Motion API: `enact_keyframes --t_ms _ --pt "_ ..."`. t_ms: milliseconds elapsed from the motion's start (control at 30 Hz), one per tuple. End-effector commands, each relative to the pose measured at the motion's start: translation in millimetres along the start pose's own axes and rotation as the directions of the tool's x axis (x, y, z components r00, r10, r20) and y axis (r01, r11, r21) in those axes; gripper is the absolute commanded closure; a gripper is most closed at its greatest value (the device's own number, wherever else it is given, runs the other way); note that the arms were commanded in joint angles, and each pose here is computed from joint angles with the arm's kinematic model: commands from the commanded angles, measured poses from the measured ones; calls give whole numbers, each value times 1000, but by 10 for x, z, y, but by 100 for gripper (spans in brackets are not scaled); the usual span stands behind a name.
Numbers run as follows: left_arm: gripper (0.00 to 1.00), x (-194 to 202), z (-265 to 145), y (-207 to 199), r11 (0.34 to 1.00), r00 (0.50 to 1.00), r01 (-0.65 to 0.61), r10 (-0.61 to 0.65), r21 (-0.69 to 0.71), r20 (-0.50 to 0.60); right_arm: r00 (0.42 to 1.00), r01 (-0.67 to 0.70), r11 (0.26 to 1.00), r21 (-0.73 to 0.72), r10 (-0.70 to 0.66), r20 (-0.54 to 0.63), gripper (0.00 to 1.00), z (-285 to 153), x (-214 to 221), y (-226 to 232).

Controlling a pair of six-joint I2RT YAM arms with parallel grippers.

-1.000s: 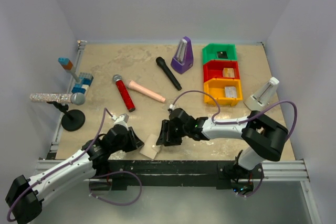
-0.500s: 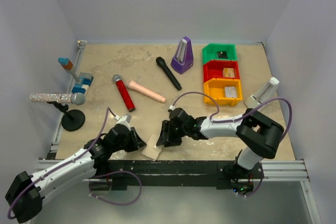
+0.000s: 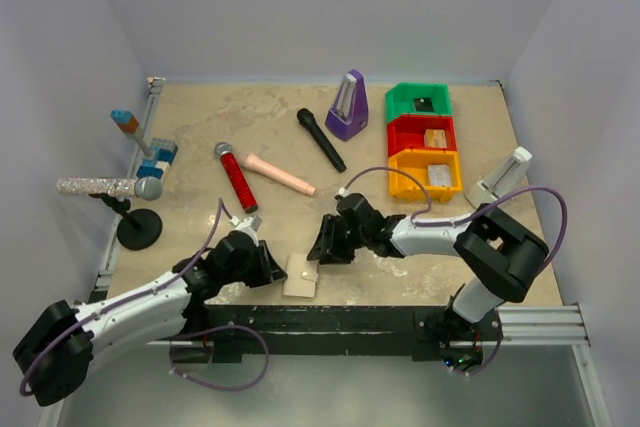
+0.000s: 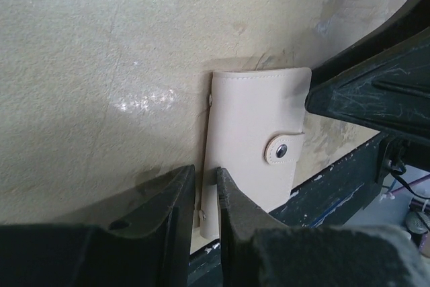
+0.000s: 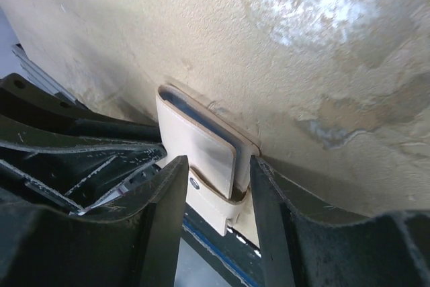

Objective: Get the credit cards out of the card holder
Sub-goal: Move the card holder to the center of the board.

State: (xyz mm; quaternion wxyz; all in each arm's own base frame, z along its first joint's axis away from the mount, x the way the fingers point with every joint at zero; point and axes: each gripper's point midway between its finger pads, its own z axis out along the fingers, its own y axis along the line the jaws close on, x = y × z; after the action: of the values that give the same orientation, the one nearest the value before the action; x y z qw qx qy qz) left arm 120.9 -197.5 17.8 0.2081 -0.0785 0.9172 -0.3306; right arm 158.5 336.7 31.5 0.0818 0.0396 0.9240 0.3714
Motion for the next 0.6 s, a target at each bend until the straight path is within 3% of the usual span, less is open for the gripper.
enact_keyframes --t_ms 0,300,433,567 --pt "76 -111 27 -176 999 999 -46 46 25 15 999 35 998 -54 -34 22 54 -95 -142 152" --pt "76 -299 99 -352 998 997 -67 67 6 42 995 76 997 -19 -75 69 52 -346 -476 104" --pt "70 -351 -3 -288 998 994 -63 65 -19 84 982 148 988 33 -151 115 48 -591 -473 35" --pt "66 -343 -64 -131 997 991 -60 66 -54 115 982 165 986 25 -167 85 46 -644 -233 -74"
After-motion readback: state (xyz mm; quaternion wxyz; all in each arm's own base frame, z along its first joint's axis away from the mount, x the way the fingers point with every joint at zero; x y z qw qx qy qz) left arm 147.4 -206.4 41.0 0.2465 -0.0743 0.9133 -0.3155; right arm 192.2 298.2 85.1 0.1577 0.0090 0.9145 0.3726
